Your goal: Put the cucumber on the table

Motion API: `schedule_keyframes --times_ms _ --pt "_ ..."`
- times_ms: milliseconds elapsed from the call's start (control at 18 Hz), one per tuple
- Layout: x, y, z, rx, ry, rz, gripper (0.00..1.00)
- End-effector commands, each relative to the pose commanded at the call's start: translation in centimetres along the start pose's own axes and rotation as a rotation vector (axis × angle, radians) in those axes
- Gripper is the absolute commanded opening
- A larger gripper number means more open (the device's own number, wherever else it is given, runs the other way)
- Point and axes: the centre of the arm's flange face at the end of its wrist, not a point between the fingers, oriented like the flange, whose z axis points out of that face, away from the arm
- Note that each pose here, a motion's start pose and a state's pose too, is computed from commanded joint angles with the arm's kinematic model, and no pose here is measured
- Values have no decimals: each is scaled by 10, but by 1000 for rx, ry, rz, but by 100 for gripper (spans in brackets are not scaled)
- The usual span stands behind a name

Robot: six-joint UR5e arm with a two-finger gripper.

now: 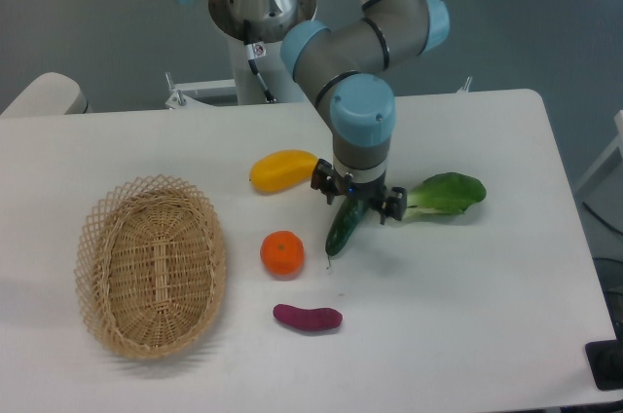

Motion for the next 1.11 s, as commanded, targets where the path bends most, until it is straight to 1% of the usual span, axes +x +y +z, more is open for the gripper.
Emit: schedule_keyframes --times_ms 167,444,556,667,778,944,1111 --pt "-29 -20 4 -12 36 134 100" --pt "-71 -39 3 -11 41 320 100" --pt "-87 -47 1 -14 49 373 100" --pt "-102 -56 6 -15 59 414 100" --pt "-113 -64 10 -6 54 418 100" --pt "-124 -69 26 -10 59 462 100" --pt "-130 -73 30 -4 54 496 100"
